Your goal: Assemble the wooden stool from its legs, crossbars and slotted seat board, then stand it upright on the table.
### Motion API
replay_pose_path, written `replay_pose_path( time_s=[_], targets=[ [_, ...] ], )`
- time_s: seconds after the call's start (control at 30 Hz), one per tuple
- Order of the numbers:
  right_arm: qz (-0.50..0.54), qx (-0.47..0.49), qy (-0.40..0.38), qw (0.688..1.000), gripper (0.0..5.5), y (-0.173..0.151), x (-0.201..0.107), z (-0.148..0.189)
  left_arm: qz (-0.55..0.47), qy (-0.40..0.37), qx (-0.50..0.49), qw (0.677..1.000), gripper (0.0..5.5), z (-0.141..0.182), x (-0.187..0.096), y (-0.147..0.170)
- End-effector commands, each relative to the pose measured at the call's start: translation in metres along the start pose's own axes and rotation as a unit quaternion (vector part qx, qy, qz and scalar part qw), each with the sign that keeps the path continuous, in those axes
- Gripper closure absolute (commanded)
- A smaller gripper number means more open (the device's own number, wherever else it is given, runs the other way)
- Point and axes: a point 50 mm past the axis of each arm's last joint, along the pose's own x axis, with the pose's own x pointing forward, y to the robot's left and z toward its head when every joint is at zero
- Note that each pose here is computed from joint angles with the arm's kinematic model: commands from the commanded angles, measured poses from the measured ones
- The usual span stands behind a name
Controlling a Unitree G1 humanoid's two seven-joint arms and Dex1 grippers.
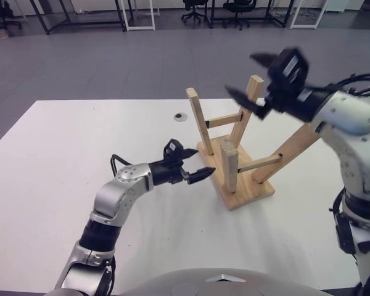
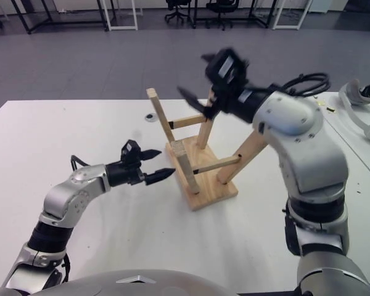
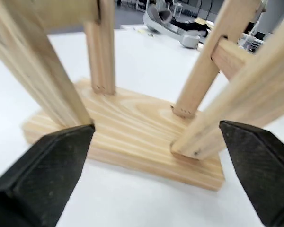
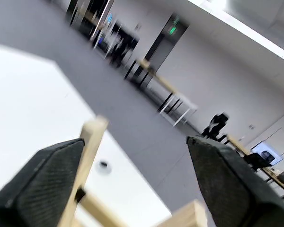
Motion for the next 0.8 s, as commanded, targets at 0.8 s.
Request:
replay_pose_path(
  time_s=[0.8],
  targets=[
    [0.107, 0.197, 0.379, 0.898, 1.49, 0.065, -0.098, -0.229, 0.137, -0.039, 0.023, 0.990, 0.64, 0.029, -0.031, 0.021]
  ],
)
